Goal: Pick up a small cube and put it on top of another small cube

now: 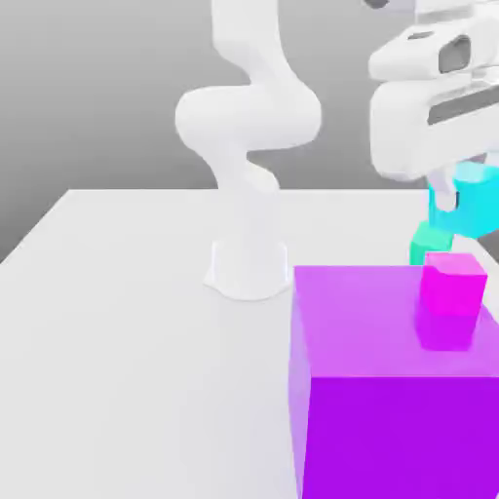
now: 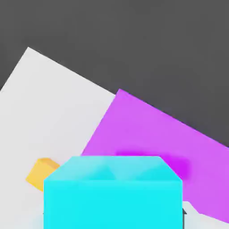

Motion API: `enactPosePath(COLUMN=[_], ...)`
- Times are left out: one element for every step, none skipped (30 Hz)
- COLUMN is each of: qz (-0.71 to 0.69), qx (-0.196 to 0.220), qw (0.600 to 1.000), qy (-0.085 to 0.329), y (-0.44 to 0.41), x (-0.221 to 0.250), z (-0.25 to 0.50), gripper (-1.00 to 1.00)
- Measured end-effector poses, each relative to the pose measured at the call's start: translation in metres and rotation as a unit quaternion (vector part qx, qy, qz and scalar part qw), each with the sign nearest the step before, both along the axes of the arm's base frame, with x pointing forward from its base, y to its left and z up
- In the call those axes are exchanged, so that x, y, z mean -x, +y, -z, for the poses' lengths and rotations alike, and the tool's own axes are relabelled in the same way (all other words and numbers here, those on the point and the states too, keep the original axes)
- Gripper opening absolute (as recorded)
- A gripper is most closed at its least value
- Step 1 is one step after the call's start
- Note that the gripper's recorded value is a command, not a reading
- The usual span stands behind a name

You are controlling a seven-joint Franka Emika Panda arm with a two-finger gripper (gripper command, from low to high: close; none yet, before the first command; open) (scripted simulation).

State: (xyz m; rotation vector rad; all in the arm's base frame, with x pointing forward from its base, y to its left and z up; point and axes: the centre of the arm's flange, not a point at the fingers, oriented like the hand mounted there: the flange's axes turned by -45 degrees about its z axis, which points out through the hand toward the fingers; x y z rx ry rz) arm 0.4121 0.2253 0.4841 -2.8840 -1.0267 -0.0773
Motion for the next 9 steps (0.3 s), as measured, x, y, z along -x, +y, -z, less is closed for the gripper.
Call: enactPosePath(qz=[-0.009, -0.013, -0.015, -0.016, -0.016, -0.017, -0.017, -0.017, -0.017], qx=[0.022, 0.033, 0.038, 0.041, 0.042, 0.043, 0.043, 0.043, 0.043], qw=[1.0, 0.999, 0.999, 0.999, 0.999, 0.999, 0.999, 0.999, 0.999], qy=[0.006, 0.009, 0.01, 0.011, 0.011, 0.011, 0.011, 0.011, 0.011], y=[0.001, 0.002, 0.003, 0.003, 0.003, 0.002, 0.002, 0.002, 0.002], x=[0.005, 0.007, 0.007, 0.008, 0.008, 0.009, 0.009, 0.009, 0.009], z=[0.008, 0.02, 0.034, 0.05, 0.065, 0.075, 0.075, 0.075, 0.075], gripper=[-1.0, -1.0, -1.0, -1.0, -1.0, 1.0, 1.0, 1.0, 1.0])
